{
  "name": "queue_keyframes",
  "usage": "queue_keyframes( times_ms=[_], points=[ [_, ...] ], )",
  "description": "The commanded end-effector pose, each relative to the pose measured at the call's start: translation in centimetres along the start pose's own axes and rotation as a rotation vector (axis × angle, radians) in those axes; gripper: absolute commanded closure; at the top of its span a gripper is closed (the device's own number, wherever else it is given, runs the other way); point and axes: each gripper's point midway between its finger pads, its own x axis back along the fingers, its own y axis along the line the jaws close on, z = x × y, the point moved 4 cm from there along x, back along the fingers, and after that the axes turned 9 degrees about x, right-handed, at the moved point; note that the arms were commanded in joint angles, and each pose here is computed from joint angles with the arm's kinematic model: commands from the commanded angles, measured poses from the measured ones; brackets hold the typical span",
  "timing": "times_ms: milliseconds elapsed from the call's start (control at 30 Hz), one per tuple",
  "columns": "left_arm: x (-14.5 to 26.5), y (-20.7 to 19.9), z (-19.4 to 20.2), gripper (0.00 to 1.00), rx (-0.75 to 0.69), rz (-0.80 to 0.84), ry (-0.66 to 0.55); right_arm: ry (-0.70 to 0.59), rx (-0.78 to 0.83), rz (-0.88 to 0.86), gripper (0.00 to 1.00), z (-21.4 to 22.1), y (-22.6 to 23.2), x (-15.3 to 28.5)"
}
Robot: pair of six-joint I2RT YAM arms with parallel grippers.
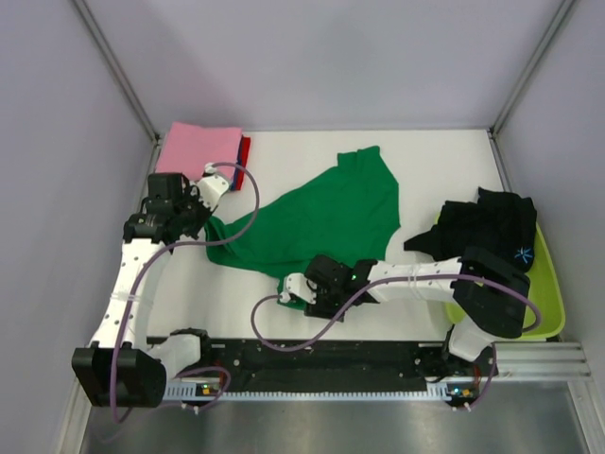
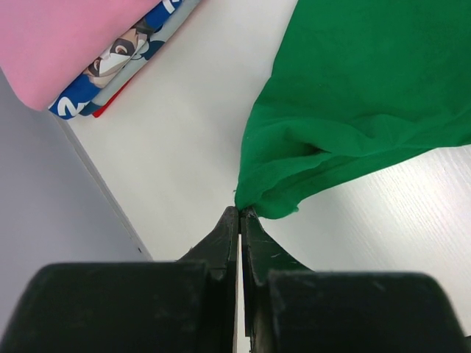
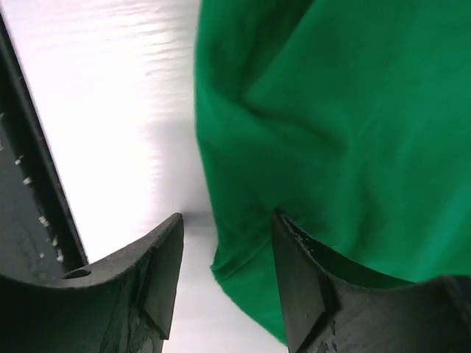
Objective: Fold and stack the t-shirts
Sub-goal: Flatten out the tshirt
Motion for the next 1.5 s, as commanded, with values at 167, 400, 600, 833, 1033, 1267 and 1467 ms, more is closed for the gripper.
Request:
queue_keyframes(
  times_ms=[167, 400, 600, 833, 1033, 1267, 1467],
  points=[
    [0.6, 0.3, -0.8, 1.0, 0.009, -0.022, -0.044, 0.131, -0.021, 0.163, 1.0, 1.9, -2.2, -1.3],
    [2.5, 1.6, -2.7, 1.0, 0.003, -0.073, -0.076, 0.041, -0.184, 0.482, 1.0, -2.2, -7.0, 8.0],
    [6.8, 3.4, -6.3, 1.0, -0.046, -0.155, -0.158, -0.289, -0.338, 0.828, 1.0, -3.0, -11.3, 23.7],
    [15.3, 6.5, -12.2, 1.0, -0.066, -0.333, -0.31, -0.633, -0.37, 1.125, 1.0, -3.6, -10.9, 42.3],
    [24.0, 6.6, -15.7, 1.0, -0.103, -0.441, -0.533, -0.885, -0.328, 1.137, 1.0, -4.4, -7.7, 52.1],
    [27.2, 5.8, -15.2, 1.0, -0.123, -0.478, -0.591, -1.004, -0.307, 1.144, 1.0, -4.0, -5.5, 56.6],
    [24.5, 7.2, -16.1, 1.0, -0.095, -0.479, -0.536, -0.842, -0.387, 1.27, 1.0, -3.0, -8.1, 55.4]
  ],
)
